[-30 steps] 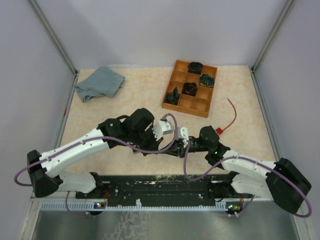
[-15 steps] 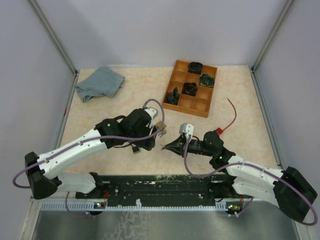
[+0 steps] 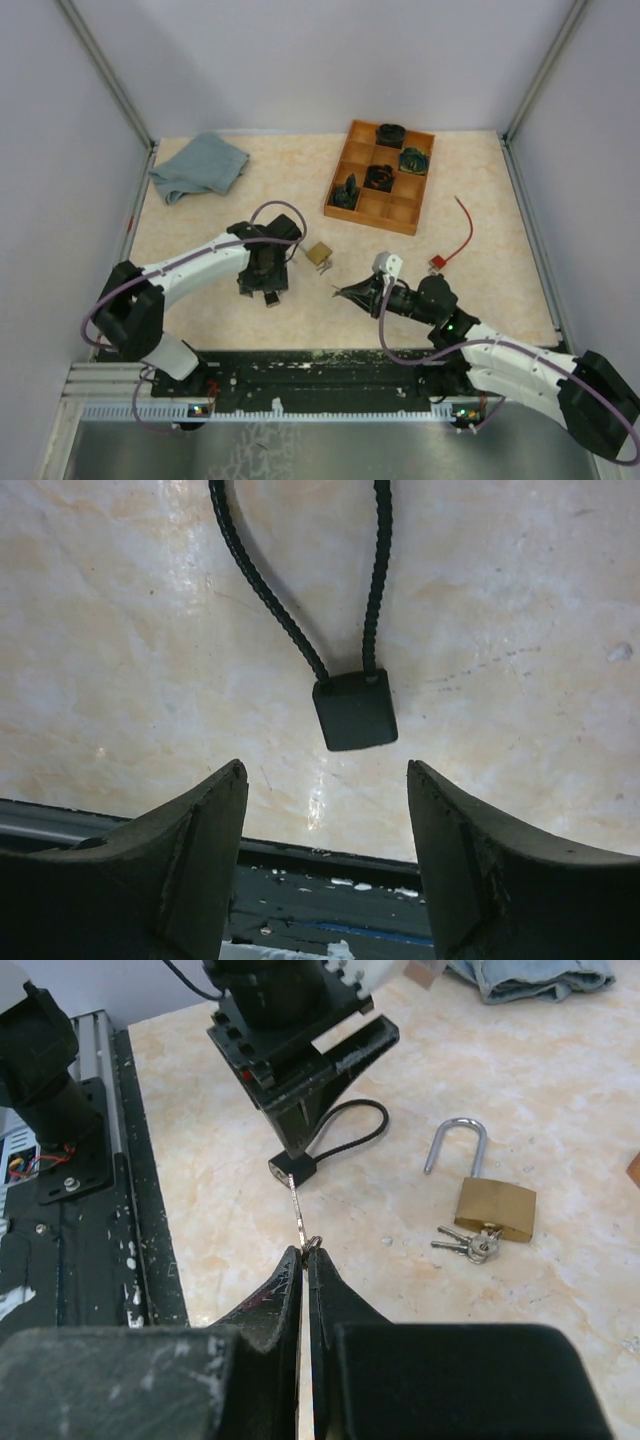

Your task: Unlock with the key

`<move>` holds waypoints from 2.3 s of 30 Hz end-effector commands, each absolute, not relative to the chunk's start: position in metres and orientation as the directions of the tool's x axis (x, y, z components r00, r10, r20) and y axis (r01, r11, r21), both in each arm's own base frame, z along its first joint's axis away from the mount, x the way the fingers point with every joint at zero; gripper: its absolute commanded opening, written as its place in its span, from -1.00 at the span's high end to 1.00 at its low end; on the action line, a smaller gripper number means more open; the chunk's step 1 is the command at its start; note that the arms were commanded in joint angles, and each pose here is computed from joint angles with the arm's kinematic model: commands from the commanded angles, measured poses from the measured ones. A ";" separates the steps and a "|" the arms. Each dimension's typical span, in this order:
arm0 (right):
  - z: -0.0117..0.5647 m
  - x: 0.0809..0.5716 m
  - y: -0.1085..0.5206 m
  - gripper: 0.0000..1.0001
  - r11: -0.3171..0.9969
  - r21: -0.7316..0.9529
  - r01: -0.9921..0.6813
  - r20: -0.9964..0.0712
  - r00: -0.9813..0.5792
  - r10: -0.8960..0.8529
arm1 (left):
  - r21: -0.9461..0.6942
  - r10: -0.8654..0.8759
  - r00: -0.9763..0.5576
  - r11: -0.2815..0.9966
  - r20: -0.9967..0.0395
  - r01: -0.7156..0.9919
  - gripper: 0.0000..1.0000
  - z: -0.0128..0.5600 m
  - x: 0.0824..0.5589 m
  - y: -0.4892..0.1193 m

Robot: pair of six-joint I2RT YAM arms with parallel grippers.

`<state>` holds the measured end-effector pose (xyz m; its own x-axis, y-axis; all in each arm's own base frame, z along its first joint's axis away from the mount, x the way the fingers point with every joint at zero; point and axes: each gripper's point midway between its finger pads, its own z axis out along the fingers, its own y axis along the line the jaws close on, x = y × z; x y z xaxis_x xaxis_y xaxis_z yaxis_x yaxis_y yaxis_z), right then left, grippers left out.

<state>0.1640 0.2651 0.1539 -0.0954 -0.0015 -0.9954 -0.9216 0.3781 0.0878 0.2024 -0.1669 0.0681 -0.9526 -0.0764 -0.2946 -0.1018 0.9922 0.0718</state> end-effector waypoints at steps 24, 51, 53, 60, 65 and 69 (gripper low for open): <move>0.184 0.164 0.264 1.00 0.379 0.049 -0.924 -0.997 -0.022 0.074 | -0.020 -0.189 -0.975 0.982 -0.120 -0.188 0.50 0.012 0.208 -0.186; 0.202 0.177 0.307 1.00 0.489 0.267 -0.831 -0.964 -0.239 0.120 | -0.880 -0.563 -0.698 0.424 -0.441 0.214 1.00 0.227 0.240 -0.260; 0.205 0.175 0.313 1.00 0.469 0.311 -0.827 -0.950 -0.273 0.149 | -0.890 -0.578 -0.687 0.382 -0.440 0.248 1.00 0.233 0.236 -0.259; 0.212 0.175 0.322 1.00 0.436 0.394 -0.809 -0.919 -0.337 0.205 | -0.898 -0.600 -0.672 0.230 -0.434 0.375 1.00 0.251 0.220 -0.261; 0.217 0.177 0.321 1.00 0.440 0.401 -0.803 -0.915 -0.330 0.233 | -0.889 -0.592 -0.667 0.248 -0.453 0.385 1.00 0.251 0.220 -0.261; 0.219 0.177 0.325 1.00 0.426 0.393 -0.815 -0.919 -0.323 0.227 | -0.895 -0.578 -0.684 0.262 -0.445 0.361 1.00 0.248 0.220 -0.263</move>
